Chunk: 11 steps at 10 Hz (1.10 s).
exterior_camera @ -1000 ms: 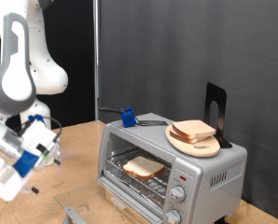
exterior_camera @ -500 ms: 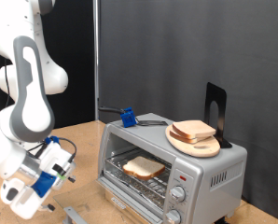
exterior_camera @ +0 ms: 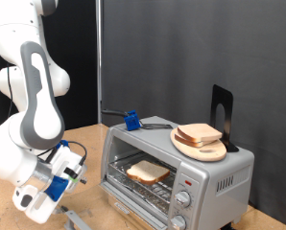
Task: Make a piece of toast with the oven
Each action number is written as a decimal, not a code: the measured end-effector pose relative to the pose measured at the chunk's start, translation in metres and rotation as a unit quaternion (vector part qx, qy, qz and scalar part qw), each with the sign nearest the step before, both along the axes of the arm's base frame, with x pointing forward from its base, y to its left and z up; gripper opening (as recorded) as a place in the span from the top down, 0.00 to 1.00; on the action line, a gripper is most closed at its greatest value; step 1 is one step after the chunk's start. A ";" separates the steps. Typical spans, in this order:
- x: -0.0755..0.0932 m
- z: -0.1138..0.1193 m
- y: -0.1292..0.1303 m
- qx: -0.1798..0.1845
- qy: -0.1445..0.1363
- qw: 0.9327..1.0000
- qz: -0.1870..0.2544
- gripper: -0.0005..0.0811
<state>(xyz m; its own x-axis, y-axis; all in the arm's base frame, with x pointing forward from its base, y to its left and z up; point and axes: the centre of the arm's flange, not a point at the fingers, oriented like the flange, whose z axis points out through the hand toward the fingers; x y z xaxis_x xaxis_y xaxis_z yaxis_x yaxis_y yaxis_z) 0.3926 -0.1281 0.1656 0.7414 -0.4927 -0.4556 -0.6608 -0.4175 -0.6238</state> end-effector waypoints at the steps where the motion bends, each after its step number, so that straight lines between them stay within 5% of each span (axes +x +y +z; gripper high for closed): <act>1: -0.001 0.007 0.000 0.020 -0.002 1.000 0.003 0.00; 5: -0.003 0.054 0.000 0.084 -0.008 0.996 0.007 0.00; 11: 0.007 0.102 0.019 0.113 -0.022 0.993 0.015 0.00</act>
